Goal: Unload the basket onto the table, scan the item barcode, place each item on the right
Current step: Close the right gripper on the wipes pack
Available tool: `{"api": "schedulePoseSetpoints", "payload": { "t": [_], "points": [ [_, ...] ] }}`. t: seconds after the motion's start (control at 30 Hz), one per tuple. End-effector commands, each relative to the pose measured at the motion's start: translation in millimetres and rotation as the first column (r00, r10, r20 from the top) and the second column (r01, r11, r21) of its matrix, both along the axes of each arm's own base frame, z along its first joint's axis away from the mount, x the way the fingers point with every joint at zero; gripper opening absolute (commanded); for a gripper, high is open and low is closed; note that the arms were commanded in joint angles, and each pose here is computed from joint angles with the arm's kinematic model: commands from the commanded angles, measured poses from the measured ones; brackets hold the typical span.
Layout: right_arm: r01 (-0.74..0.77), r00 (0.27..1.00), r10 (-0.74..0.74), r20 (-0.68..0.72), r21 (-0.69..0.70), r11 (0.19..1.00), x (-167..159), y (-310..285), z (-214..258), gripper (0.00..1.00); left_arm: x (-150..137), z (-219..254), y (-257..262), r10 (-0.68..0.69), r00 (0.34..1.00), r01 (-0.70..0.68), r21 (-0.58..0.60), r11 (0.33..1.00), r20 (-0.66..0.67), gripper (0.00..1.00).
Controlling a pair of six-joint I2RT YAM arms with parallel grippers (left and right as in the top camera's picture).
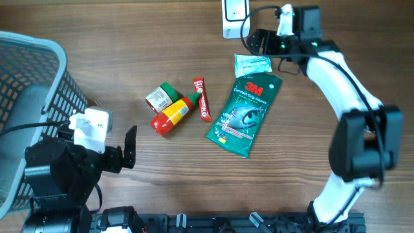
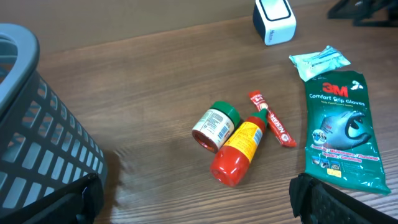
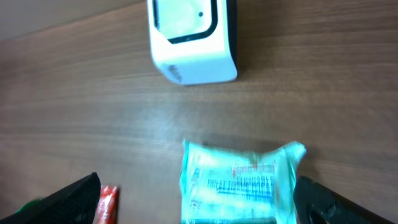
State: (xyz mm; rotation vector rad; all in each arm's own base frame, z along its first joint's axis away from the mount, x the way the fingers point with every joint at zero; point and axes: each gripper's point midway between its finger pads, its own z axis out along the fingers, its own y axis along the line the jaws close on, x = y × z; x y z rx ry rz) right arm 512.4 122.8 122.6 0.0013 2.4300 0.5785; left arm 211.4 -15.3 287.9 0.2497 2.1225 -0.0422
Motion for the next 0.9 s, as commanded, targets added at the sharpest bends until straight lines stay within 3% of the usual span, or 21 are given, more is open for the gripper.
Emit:
{"api": "schedulePoseSetpoints", "payload": {
  "t": [0.0, 0.23, 0.43, 0.5, 0.53, 0.6, 0.73, 0.77, 0.87],
  "points": [
    [0.010, 0.998, -0.013, -0.053, -0.046, 0.999, 19.2, -4.8, -32.6, 0.99, -0.2, 0.7, 0.9, -0.005, 1.000, 0.005, 0.013, 1.000, 0.007, 1.00],
    [0.066, 0.981, -0.096, -0.171, -0.171, 0.983, 2.3, -27.8, -68.9, 0.98, -0.2, 0.7, 0.9, -0.005, 1.000, 0.005, 0.013, 1.000, 0.007, 1.00],
    [0.059, 0.968, -0.100, -0.229, -0.178, 0.982, -0.4, -27.9, -103.8, 0.83, -0.2, 0.7, 0.8, -0.005, 1.000, 0.005, 0.013, 1.000, 0.007, 1.00],
    [0.053, 0.964, -0.094, -0.249, -0.169, 0.984, -2.0, -25.9, -114.0, 0.72, -0.2, 0.7, 0.9, -0.005, 1.000, 0.005, 0.013, 1.000, 0.007, 1.00],
    [0.052, 0.963, -0.094, -0.254, -0.168, 0.984, -2.2, -25.7, -118.0, 0.61, -0.2, 0.7, 0.9, -0.005, 1.000, 0.005, 0.013, 1.000, 0.007, 1.00],
    [0.053, 0.964, -0.094, -0.249, -0.168, 0.984, -1.0, -25.6, -117.3, 0.29, -0.2, 0.7, 0.9, -0.005, 1.000, 0.005, 0.013, 1.000, 0.007, 1.00],
    [0.058, 0.961, -0.093, -0.259, -0.143, 0.988, -2.0, -22.1, -116.7, 0.16, -0.2, 0.7, 0.9, -0.005, 1.000, 0.005, 0.013, 1.000, 0.007, 1.00],
    [0.049, 0.962, -0.080, -0.263, -0.124, 0.991, -2.7, -18.9, -115.8, 0.04, -0.2, 0.7, 0.9, -0.005, 1.000, 0.005, 0.013, 1.000, 0.007, 1.00],
    [-0.014, 0.968, 0.019, -0.249, 0.023, 1.000, -1.4, 3.2, -92.9, 0.04, -0.2, 0.7, 0.9, -0.005, 1.000, 0.005, 0.013, 1.000, 0.007, 1.00]
  ]
}}
